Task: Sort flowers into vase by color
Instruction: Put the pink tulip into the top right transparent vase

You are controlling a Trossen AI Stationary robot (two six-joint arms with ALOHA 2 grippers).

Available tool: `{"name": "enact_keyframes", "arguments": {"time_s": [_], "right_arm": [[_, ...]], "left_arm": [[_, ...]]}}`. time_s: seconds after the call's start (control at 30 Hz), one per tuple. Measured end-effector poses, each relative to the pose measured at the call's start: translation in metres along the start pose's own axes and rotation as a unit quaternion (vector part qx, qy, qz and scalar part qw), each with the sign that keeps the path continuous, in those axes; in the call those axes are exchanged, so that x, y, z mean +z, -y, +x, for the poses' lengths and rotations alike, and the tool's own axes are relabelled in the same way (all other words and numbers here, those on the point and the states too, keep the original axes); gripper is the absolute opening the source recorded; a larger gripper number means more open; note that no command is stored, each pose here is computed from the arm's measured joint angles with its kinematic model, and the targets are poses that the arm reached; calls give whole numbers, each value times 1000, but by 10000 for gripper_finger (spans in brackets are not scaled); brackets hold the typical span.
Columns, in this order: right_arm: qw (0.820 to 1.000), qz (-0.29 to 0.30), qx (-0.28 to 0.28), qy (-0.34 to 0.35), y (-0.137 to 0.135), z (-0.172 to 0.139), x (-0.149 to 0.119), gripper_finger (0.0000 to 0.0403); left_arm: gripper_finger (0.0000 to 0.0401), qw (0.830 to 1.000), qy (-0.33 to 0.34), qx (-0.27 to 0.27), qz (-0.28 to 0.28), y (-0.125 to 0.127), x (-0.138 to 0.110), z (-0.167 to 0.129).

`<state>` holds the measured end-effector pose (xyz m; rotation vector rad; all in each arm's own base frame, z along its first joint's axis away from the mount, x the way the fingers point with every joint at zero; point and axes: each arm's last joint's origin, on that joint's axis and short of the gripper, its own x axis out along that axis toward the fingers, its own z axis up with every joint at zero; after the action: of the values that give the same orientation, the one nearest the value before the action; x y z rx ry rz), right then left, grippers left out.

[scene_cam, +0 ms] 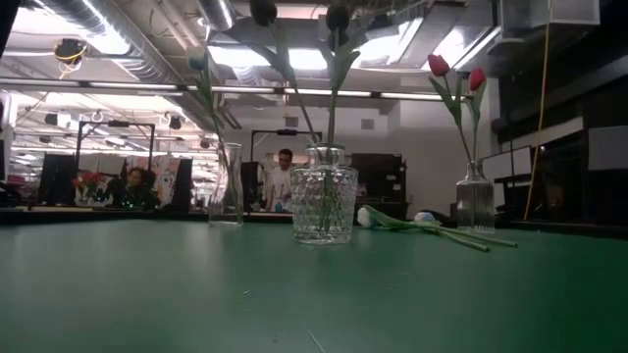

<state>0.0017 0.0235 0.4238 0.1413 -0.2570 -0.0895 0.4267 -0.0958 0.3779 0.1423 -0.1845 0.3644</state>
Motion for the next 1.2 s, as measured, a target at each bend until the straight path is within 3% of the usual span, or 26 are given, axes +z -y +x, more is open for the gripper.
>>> {"name": "enact_keyframes", "arguments": {"time_s": [0.17,0.43,0.63,0.8,1.2], "right_arm": [[999,15,-28,-25,14,11,-11,245],[996,69,-12,-60,53,56,-20,246],[997,34,60,-23,73,90,-8,246],[997,24,69,2,85,110,-6,246],[994,5,105,-3,89,191,-42,246]], "left_arm": [[0,998,68,13,-14,-22,10,11],[0,997,80,-5,-19,-48,3,27],[0,994,104,1,-19,-73,2,38],[0,993,114,4,-23,-96,-1,46],[0,992,123,2,-23,-126,-5,56]]}}
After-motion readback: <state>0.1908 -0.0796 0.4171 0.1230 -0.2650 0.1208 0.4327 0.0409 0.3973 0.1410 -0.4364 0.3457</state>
